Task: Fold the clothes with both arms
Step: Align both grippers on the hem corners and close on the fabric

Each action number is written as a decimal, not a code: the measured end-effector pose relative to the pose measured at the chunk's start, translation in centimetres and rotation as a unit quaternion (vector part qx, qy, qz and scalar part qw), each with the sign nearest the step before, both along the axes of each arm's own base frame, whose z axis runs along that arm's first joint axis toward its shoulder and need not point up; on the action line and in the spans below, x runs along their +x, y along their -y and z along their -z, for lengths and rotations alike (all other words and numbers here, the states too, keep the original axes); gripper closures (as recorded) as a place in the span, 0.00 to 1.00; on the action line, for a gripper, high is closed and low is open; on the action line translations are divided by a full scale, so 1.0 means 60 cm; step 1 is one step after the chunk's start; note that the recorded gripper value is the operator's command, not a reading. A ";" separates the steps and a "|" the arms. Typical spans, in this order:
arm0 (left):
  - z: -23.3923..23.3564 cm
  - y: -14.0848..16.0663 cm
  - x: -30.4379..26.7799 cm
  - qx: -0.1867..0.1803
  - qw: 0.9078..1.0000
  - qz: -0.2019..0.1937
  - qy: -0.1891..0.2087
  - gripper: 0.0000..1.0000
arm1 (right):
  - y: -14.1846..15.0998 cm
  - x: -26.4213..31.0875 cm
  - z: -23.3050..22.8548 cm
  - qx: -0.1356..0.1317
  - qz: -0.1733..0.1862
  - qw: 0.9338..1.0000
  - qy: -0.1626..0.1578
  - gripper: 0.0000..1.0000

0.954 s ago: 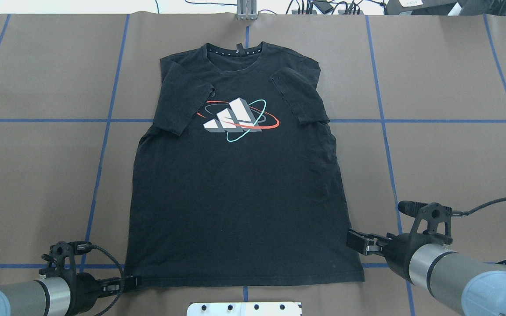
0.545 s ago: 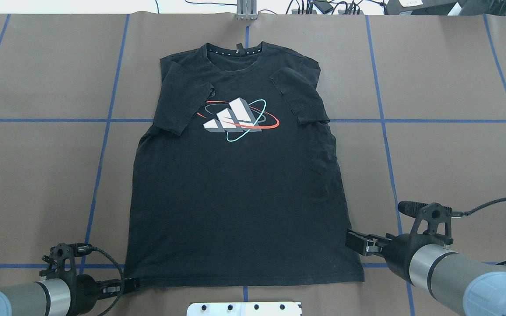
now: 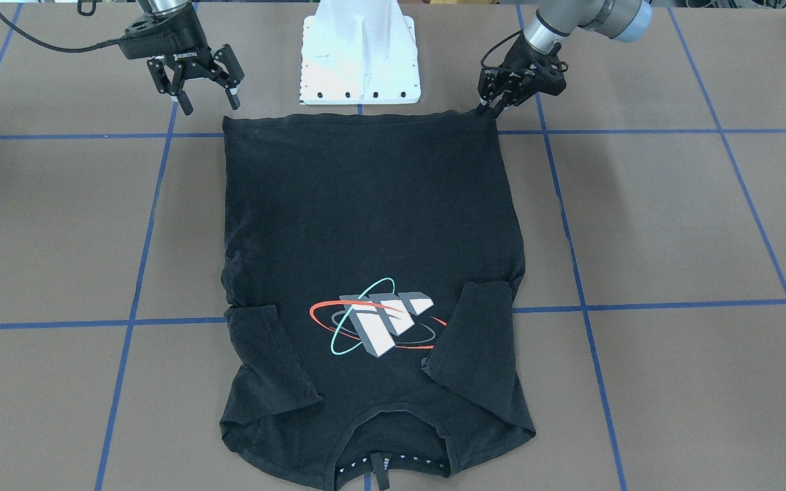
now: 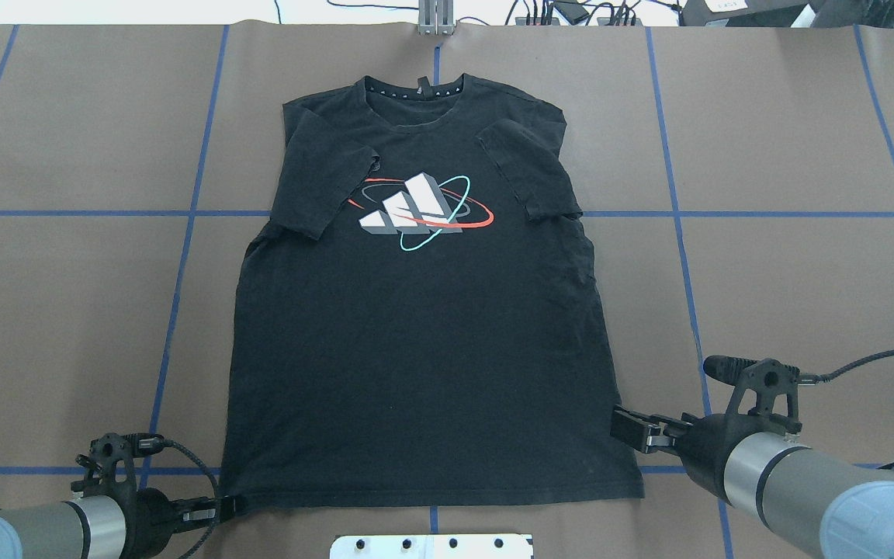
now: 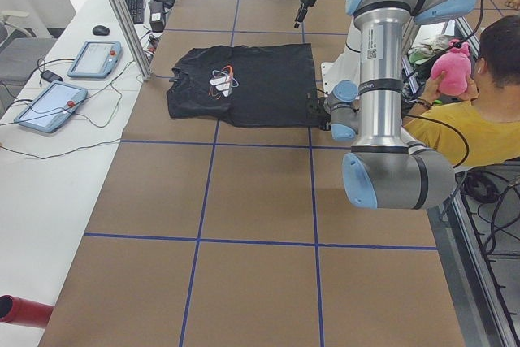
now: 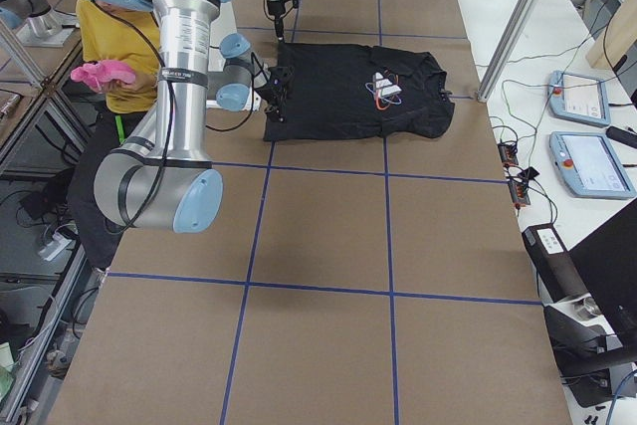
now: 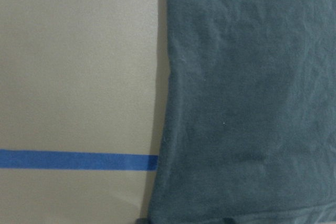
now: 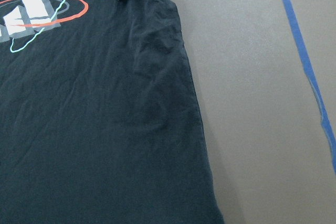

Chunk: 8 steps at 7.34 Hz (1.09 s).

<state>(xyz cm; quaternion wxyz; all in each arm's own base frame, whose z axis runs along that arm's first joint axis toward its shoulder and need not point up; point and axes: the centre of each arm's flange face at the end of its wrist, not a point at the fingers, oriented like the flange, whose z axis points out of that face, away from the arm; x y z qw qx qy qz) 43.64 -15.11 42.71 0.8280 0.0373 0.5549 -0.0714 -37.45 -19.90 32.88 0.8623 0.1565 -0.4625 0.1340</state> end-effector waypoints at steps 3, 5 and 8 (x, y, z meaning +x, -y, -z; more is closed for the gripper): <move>0.003 0.001 -0.003 0.000 1.000 0.001 -0.001 1.00 | 0.000 0.001 -0.001 0.000 0.000 1.000 -0.001 0.01; 0.013 0.004 -0.011 0.000 1.000 0.003 -0.007 1.00 | -0.002 0.000 -0.009 -0.001 0.000 1.000 -0.006 0.04; 0.024 0.005 -0.016 0.000 1.000 0.003 -0.014 1.00 | -0.040 -0.025 -0.032 -0.006 -0.011 1.000 -0.014 0.04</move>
